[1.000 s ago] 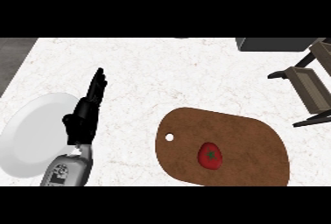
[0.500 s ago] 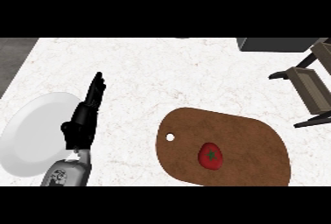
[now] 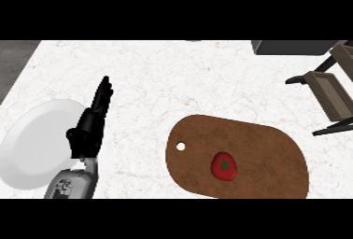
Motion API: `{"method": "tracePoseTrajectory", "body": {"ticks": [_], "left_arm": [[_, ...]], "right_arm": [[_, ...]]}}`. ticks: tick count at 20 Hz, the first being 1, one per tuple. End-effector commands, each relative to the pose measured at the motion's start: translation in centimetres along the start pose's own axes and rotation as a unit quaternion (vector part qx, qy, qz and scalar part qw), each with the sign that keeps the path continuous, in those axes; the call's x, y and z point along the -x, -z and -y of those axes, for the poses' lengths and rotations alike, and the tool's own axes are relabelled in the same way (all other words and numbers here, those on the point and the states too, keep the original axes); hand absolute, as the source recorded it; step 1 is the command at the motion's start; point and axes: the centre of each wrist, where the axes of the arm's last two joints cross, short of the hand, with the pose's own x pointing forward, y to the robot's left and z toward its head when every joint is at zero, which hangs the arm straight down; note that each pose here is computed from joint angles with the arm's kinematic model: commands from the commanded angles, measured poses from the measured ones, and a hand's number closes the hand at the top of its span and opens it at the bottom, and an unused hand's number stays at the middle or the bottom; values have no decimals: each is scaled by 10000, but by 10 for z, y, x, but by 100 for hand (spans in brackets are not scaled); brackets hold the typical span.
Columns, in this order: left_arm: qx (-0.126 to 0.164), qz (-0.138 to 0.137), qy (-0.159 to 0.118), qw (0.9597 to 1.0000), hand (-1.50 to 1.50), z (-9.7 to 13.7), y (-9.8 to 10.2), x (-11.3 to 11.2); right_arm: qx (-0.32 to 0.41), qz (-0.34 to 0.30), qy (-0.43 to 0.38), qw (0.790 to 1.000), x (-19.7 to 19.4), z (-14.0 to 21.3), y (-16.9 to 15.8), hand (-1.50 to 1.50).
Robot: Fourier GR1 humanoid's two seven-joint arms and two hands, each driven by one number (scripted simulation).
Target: Pick the bell pepper from the cutting board and place it in the tiered basket
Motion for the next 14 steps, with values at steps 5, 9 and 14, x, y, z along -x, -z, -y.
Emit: {"method": "tracePoseTrajectory", "body": {"ticks": [5, 9, 14], "left_arm": [[-76, -68, -20, 9999, 0, -1, -11, 11], [-122, -61, -38, 9999, 0, 1, 2, 1], [-155, -125, 11, 9998, 0, -14, -7, 17]], "right_arm": [[918, -846, 1023, 9869, 60, 76, -33, -150], [1098, -1002, 1628, 9754, 101, 109, -56, -150], [998, -934, 1867, 9729, 161, 133, -89, -150]]}}
